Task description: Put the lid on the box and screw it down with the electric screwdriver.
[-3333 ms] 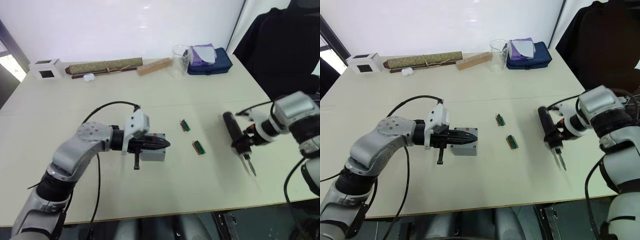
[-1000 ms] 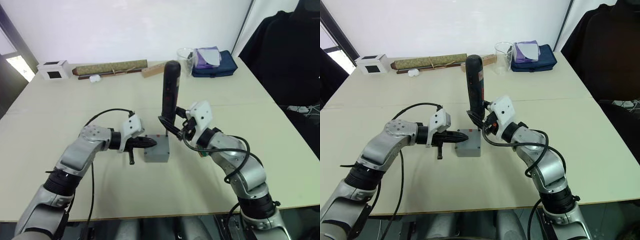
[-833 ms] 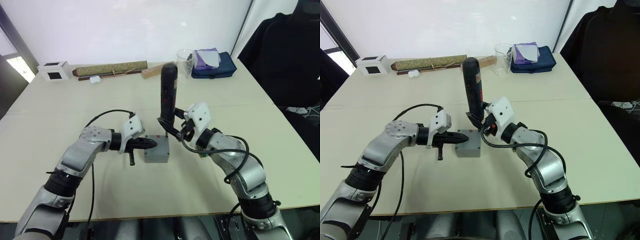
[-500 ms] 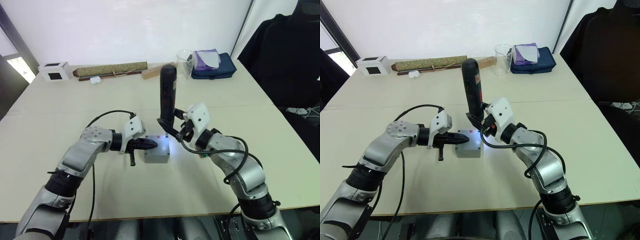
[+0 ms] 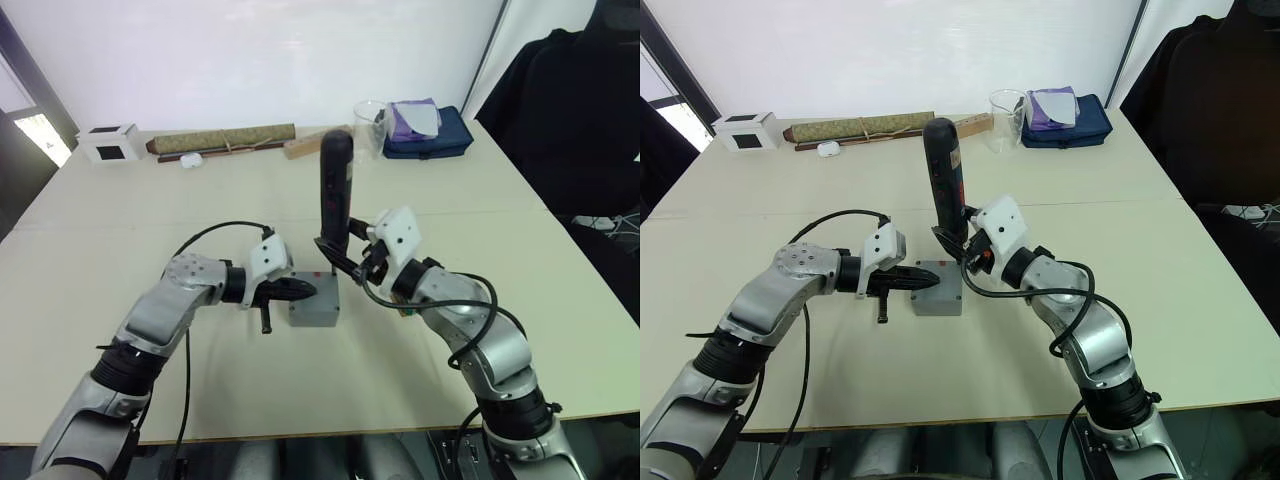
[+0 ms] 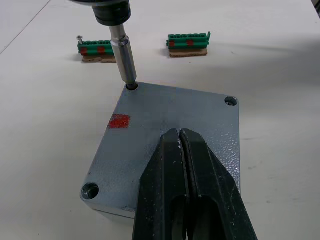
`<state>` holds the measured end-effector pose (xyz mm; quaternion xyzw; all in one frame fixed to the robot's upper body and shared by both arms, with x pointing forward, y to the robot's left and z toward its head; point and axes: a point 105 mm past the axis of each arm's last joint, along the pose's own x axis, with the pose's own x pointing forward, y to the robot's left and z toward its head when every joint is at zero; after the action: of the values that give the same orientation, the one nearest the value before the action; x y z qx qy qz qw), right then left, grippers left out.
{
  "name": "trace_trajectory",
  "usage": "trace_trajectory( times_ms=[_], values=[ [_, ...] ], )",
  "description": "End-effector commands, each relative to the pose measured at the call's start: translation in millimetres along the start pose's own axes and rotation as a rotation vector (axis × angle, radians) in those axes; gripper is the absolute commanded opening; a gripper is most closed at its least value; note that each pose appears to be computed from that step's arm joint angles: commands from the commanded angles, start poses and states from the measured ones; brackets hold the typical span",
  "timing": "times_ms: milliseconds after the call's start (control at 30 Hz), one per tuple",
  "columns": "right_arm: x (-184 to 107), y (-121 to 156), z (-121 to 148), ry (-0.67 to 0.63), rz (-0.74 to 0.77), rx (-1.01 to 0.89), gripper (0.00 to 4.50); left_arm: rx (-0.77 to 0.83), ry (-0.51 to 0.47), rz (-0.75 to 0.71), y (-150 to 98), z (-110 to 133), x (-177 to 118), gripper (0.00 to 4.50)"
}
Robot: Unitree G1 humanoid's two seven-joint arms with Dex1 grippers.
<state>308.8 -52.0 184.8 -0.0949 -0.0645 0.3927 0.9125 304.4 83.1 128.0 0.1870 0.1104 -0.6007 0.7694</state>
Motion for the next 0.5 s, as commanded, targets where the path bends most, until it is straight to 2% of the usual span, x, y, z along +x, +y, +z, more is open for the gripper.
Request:
trace_trajectory(
  times_ms=[33,200,367,400,500],
  values=[
    [-0.4,-5.1,-9.0,0.066,-0.007,0.032,2.12,-0.017,0.026,-0.016,-2.5,-7.5,4.5,0.00],
    [-1.7,-11.5,39.3,-0.023,0.013,-0.030,2.12,-0.032,0.019,-0.001,2.3,-9.0,4.2,0.00],
    [-15.1,-31.4,101.3,-0.138,0.004,-0.051,2.12,-0.083,-0.032,0.021,8.5,-1.8,-0.5,0.00],
    [-21.1,-41.8,121.5,-0.193,-0.013,-0.018,2.12,-0.130,-0.076,0.046,14.8,3.1,-3.5,0.00],
    [-41.4,-76.4,155.8,-0.272,-0.107,0.101,2.12,-0.216,-0.200,0.081,26.1,19.3,-13.9,0.00]
  ],
)
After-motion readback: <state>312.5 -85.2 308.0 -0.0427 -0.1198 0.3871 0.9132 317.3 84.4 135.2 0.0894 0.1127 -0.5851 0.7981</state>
